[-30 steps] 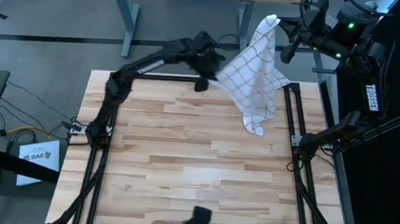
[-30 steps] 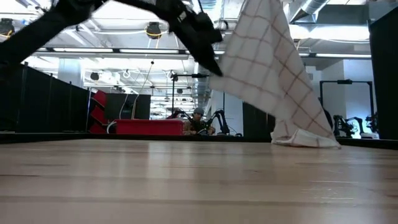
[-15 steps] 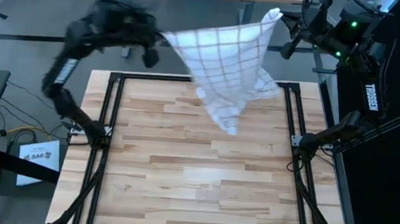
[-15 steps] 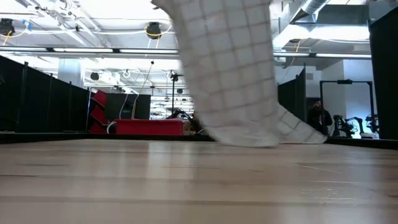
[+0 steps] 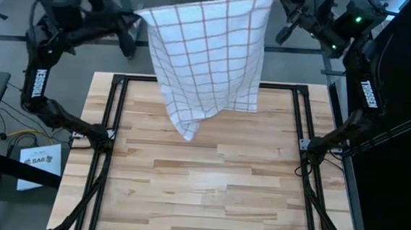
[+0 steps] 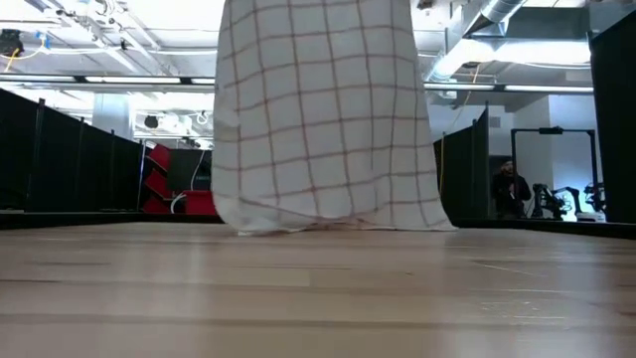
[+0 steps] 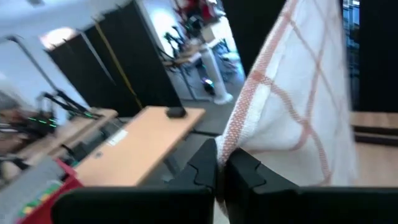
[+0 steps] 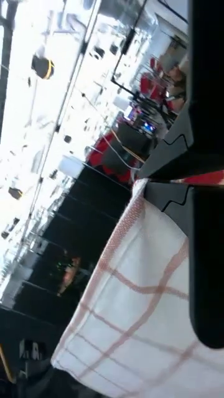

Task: Roll towel
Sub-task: Fold the white patterned towel

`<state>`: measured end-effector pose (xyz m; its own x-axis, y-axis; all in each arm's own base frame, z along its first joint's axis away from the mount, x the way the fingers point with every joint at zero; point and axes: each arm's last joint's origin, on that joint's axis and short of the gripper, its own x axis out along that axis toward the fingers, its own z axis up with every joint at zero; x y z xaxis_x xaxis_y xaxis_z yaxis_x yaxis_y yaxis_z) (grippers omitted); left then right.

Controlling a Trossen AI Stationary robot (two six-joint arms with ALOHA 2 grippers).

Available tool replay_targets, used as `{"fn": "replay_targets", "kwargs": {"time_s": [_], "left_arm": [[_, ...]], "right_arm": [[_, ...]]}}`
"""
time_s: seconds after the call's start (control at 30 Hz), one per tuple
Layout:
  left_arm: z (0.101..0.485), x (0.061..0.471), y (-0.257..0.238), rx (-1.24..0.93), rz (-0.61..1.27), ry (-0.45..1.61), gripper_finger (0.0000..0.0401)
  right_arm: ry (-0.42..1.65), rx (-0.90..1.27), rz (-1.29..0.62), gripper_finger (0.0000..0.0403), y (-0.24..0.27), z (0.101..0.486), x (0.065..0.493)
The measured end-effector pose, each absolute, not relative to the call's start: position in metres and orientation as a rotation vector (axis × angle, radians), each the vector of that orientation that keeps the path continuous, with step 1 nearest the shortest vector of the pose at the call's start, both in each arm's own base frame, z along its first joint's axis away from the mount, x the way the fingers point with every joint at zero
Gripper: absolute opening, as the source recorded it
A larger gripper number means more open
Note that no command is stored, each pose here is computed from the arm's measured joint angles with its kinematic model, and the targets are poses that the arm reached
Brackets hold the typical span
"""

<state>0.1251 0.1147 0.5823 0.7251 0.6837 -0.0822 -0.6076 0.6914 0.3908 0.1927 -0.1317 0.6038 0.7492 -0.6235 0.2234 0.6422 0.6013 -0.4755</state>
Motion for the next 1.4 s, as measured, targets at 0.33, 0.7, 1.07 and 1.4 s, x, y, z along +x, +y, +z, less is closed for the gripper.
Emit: {"fn": "replay_targets", "kwargs": {"time_s": [0.33, 0.7, 1.07, 1.4], "left_arm": [[0.600, 0.113, 0.129, 0.498, 0.849, 0.189, 0.0000], [0.615, 0.119, 0.150, 0.677, 0.918, 0.075, 0.0000], [0.623, 0.106, 0.134, 0.742, 0.919, 0.039, 0.0000], [0.608, 0.099, 0.111, 0.601, 0.738, 0.134, 0.0000]], "right_arm": [[-0.136, -0.679, -0.841, 0.0000, -0.151, 0.613, 0.194], [-0.304, -0.830, -0.890, 0.0000, -0.167, 0.626, 0.191], [-0.235, -0.834, -0.803, 0.0000, -0.158, 0.622, 0.191], [-0.007, -0.768, -0.697, 0.0000, -0.137, 0.607, 0.187]]}}
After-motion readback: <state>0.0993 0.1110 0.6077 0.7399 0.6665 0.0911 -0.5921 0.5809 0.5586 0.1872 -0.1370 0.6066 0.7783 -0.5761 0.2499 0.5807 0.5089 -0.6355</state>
